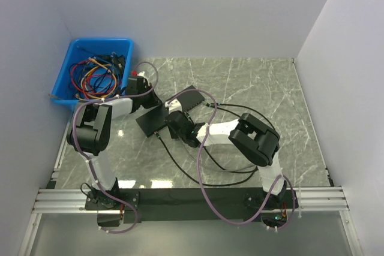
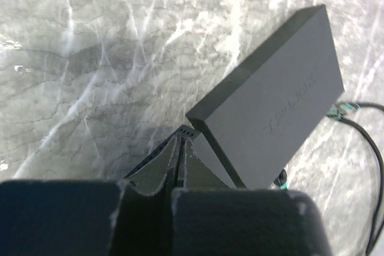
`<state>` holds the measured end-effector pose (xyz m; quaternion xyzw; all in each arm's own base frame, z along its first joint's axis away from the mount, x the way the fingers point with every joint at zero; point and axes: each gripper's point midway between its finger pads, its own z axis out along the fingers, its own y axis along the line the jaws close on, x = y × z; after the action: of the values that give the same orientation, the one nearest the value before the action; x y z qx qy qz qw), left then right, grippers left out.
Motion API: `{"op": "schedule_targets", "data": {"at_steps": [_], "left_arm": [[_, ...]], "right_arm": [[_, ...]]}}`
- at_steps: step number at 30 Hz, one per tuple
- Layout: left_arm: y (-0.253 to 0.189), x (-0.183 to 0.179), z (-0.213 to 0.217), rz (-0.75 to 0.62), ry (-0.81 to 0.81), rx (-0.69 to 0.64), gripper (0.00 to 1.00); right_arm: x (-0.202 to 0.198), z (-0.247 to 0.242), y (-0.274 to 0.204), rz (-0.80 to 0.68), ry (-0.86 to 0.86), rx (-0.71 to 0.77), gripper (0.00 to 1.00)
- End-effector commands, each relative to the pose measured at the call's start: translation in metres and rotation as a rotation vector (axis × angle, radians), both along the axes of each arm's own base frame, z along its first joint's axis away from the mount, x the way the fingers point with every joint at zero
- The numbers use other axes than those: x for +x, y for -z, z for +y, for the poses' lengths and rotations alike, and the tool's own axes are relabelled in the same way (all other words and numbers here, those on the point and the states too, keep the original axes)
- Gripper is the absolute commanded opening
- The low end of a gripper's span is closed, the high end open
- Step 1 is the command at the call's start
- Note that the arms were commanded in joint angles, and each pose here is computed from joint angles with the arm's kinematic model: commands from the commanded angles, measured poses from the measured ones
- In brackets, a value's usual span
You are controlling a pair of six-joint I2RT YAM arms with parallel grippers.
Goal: Insert the plug into the switch port
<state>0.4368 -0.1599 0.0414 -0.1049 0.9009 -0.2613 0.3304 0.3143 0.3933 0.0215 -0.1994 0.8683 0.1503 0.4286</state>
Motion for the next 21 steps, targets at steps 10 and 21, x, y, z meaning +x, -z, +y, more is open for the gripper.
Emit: {"op": "schedule_targets", "data": {"at_steps": [10, 21], "left_arm": [[0.094, -0.072, 0.03, 0.435, -0.059, 0.341, 0.01], [0.106, -0.112, 0.005, 0.487, 0.094, 0.378, 0.01]], "right_arm": [[0.022, 0.007, -0.009, -0.039, 0.045, 0.056, 0.16], [0.033, 0.012, -0.018, -0.066, 0.054, 0.061, 0.13]]}}
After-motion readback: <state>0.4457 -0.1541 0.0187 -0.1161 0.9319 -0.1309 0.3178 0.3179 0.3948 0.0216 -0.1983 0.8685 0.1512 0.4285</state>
